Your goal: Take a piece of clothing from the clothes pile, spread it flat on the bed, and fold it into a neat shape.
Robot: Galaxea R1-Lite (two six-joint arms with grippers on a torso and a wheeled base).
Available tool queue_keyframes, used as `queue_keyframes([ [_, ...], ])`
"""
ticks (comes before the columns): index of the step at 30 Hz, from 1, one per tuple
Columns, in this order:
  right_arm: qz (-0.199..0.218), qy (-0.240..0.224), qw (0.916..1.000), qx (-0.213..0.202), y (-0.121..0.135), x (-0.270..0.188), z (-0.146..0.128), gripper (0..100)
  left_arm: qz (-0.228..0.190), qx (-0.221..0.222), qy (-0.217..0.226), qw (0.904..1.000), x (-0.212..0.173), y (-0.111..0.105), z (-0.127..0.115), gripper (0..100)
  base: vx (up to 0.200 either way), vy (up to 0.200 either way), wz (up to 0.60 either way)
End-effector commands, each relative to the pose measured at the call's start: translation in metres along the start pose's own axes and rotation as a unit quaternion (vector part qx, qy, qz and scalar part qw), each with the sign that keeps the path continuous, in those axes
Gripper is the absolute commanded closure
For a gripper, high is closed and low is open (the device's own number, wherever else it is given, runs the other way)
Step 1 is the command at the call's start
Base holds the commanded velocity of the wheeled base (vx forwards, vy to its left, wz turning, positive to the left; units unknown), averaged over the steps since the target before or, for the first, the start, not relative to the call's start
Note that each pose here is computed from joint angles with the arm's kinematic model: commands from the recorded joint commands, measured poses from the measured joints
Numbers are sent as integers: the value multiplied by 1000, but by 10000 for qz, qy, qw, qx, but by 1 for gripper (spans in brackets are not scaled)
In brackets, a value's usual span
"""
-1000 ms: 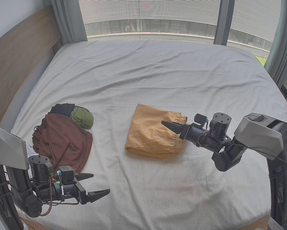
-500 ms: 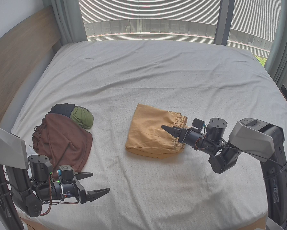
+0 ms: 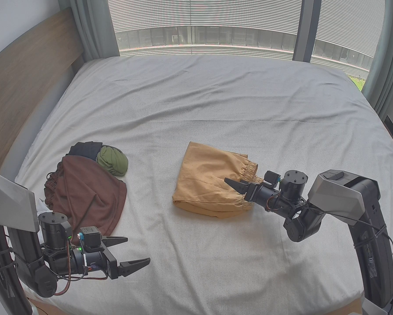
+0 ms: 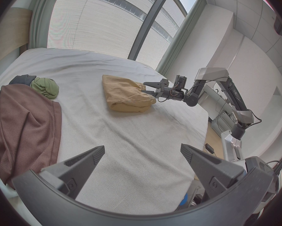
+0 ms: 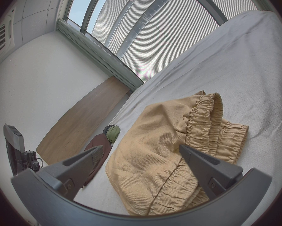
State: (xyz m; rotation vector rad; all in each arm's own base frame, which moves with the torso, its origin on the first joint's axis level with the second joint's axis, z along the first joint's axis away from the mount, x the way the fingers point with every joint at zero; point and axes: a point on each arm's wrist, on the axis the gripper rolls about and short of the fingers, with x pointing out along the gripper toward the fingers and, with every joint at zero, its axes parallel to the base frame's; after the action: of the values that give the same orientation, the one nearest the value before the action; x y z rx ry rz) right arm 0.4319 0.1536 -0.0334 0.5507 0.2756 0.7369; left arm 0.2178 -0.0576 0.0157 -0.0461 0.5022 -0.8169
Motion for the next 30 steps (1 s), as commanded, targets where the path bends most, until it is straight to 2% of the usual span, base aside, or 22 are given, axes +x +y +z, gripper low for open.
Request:
queue_keyframes([
  [1, 134, -204, 9996, -118, 24, -8, 24, 0, -167, 40, -68, 9998, -1, -2, 3, 0, 0, 0, 0],
  [3, 227, -375, 9988, -210, 42, -15, 43, 0, -197, 132, -194, 9995, -3, -3, 8, 0, 0, 0, 0],
  [6, 474, -742, 9952, -427, 89, -46, 86, 0, -257, 378, -611, 9971, -13, -13, 28, 0, 0, 0, 0],
  [7, 482, -753, 9950, -434, 91, -48, 88, 0, -263, 387, -628, 9969, -14, -14, 29, 0, 0, 0, 0],
  [8, 572, -900, 9928, -553, 113, -68, 105, 0, -295, 458, -850, 9949, -19, -20, 39, 0, 0, 0, 0],
  [12, 610, -1117, 9877, -904, 157, -126, 128, 0, -413, 603, -1467, 9865, -41, -37, 63, 0, 0, 0, 0],
  [15, 503, -1181, 9848, -1172, 173, -165, 129, 0, -477, 638, -1880, 9789, -58, -49, 77, 0, 0, 0, 0],
  [18, 244, -1268, 9814, -1422, 180, -204, 127, 0, -547, 729, -2230, 9706, -76, -62, 85, 0, 0, 0, 0],
  [23, -290, -1503, 9719, -1787, 185, -261, 119, 0, -322, 867, -2583, 9616, -100, -77, 83, 0, 0, 0, 0],
  [26, -406, -1606, 9671, -1933, 192, -281, 113, 0, -246, 870, -2711, 9583, -107, -82, 84, 0, 0, 0, 0],
  [30, -442, -1781, 9611, -2066, 206, -313, 99, 0, -31, 805, -2729, 9587, -118, -88, 81, 0, 0, 0, 0],
])
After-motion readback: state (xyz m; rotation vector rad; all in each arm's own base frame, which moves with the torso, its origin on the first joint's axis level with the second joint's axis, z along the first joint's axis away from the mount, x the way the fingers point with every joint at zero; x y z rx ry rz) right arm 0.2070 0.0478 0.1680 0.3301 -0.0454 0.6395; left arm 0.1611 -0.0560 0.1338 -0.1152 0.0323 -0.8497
